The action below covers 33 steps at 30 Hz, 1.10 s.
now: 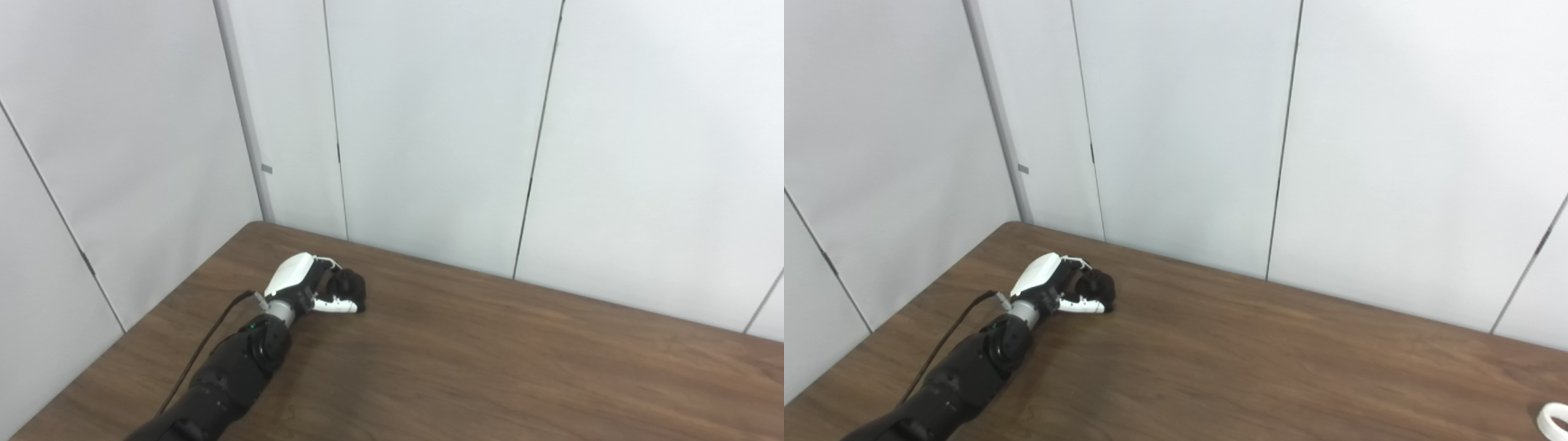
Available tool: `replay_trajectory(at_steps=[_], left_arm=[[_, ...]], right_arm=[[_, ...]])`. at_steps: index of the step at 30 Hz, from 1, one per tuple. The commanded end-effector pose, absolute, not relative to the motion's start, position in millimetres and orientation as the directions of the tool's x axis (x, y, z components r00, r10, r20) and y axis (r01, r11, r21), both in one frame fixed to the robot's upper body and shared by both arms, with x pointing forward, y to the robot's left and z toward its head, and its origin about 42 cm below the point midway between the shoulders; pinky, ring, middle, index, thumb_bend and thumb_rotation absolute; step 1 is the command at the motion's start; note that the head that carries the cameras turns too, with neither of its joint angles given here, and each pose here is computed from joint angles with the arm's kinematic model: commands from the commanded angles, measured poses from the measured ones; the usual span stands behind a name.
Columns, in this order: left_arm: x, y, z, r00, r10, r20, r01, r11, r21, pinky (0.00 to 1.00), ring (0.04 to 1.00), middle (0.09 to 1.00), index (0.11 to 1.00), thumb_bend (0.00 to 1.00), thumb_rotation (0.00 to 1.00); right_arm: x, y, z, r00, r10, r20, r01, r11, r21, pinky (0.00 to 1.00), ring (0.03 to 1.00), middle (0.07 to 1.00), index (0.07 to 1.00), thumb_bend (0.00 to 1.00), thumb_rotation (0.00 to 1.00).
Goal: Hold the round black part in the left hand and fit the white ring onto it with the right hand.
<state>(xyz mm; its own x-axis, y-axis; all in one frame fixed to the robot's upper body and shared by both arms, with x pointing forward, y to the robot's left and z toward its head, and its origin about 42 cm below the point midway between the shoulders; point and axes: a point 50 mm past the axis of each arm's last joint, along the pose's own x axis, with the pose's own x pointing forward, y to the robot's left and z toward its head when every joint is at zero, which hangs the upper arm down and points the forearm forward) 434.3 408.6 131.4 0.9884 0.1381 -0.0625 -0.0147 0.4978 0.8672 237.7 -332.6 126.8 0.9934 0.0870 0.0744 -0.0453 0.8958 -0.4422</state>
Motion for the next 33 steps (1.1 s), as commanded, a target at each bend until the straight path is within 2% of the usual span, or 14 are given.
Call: replay_trajectory(at_steps=[1,14,21,25,27,28,32,33], left_arm=[[423,390,98,0.977,0.066,-0.204,0.144,0.507,0.850,1.00,0.950,0.850,0.478,0.52,0.05],[419,380,94,0.979,0.029,-0.204,0.162,0.504,0.849,1.00,0.969,0.863,0.477,0.52,0.05],[405,365,93,0.985,-0.070,-0.159,0.173,0.502,0.847,1.00,0.970,0.862,0.478,0.52,0.05],[390,346,94,0.985,-0.105,-0.134,0.168,0.478,0.862,1.00,0.974,0.861,0.478,0.52,0.05],[382,337,94,0.985,-0.123,-0.119,0.164,0.479,0.862,1.00,0.980,0.862,0.478,0.52,0.05],[378,331,95,0.985,-0.134,-0.113,0.164,0.485,0.859,1.00,0.982,0.863,0.478,0.52,0.05],[365,310,102,0.981,-0.160,-0.107,0.174,0.500,0.849,1.00,0.986,0.868,0.478,0.52,0.05],[363,306,103,0.981,-0.166,-0.104,0.175,0.504,0.846,1.00,0.987,0.870,0.478,0.52,0.05]], right_arm=[[237,-335,130,0.993,0.090,0.072,-0.048,0.892,-0.450,0.90,1.000,1.000,1.000,0.63,0.80],[236,-333,131,0.993,0.094,0.073,-0.050,0.889,-0.455,0.94,1.000,1.000,1.000,0.60,0.80],[231,-327,136,0.993,0.087,0.077,-0.042,0.890,-0.454,0.90,1.000,1.000,1.000,0.59,0.80],[225,-324,148,0.992,0.080,0.095,-0.029,0.894,-0.448,0.97,1.000,1.000,1.000,0.49,0.70],[224,-327,151,0.992,0.074,0.105,-0.020,0.896,-0.443,0.99,1.000,1.000,1.000,0.39,0.61],[224,-330,153,0.991,0.071,0.110,-0.015,0.897,-0.441,1.00,1.000,1.000,1.000,0.37,0.57],[231,-342,164,0.990,0.043,0.137,0.028,0.879,-0.475,1.00,1.000,1.000,1.000,0.39,0.54],[234,-346,166,0.989,0.034,0.146,0.043,0.868,-0.494,0.99,1.000,1.000,1.000,0.42,0.53]])
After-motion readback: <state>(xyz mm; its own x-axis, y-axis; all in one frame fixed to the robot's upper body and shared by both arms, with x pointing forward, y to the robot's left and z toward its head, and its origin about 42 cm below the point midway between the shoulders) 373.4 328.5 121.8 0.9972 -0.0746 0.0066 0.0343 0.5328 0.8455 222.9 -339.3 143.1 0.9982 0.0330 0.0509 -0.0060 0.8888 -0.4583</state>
